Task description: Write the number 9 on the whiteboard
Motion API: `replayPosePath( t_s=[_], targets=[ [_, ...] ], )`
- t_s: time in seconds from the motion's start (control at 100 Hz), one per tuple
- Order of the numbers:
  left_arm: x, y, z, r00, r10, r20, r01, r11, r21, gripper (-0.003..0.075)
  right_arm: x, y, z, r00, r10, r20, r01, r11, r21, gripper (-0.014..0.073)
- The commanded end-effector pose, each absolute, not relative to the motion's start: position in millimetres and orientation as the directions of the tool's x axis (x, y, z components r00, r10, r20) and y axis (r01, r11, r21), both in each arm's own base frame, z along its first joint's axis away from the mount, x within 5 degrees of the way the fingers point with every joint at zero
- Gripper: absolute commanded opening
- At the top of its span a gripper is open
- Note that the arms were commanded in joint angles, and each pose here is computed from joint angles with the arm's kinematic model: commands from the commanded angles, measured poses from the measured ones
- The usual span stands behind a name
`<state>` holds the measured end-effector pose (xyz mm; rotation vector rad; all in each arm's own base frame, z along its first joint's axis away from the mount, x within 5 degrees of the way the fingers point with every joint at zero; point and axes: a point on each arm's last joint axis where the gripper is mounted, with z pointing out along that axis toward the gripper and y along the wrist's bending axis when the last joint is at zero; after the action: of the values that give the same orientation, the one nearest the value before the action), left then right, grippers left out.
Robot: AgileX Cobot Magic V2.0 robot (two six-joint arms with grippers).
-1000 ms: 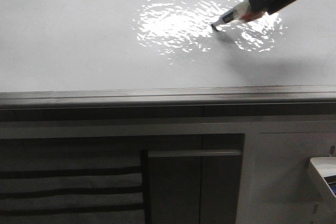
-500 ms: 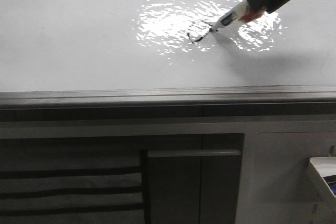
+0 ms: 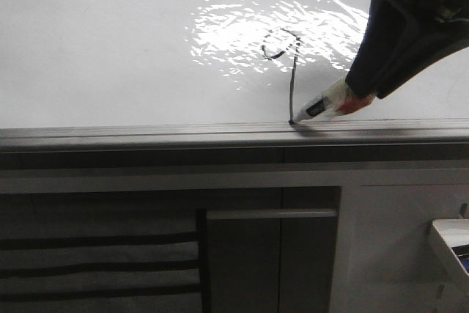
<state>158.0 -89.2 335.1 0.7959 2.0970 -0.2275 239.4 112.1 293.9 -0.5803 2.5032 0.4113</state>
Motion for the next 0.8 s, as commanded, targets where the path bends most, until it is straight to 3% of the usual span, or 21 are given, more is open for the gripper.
replayPosePath(
  t_s=[0.0, 0.12, 0.22, 0.38, 0.79],
  targets=[
    [161.8, -97.6, 351.4, -0.33, 0.442, -0.834, 0.652, 0.746, 0.137, 0.0291, 235.5, 114.7, 324.7, -0.676, -0.321, -0.663, -0.53, 0.837, 0.135, -0.0045],
    [157.8, -122.2, 354.4, -0.219, 0.536, -0.815, 0.801, 0.576, 0.164, 0.0291, 215.2, 123.6, 350.0, -0.521, -0.499, -0.693, -0.702, 0.712, 0.014, -0.0045],
    [157.5, -146.9, 353.2, -0.12, 0.626, -0.77, 0.884, 0.421, 0.204, 0.0291, 194.6, 128.3, 365.2, -0.311, -0.687, -0.657, -0.853, 0.507, -0.127, -0.0045],
    [162.7, -185.2, 352.9, -0.017, 0.668, -0.744, 0.932, 0.28, 0.23, 0.0292, 176.0, 132.6, 380.4, -0.059, -0.774, -0.63, -0.913, 0.298, -0.28, -0.0045],
    [176.7, -249.6, 349.6, 0.089, 0.683, -0.725, 0.958, 0.141, 0.251, 0.0292, 173.9, 133.0, 381.7, -0.04, -0.776, -0.63, -0.914, 0.284, -0.291, -0.0045]
  ],
)
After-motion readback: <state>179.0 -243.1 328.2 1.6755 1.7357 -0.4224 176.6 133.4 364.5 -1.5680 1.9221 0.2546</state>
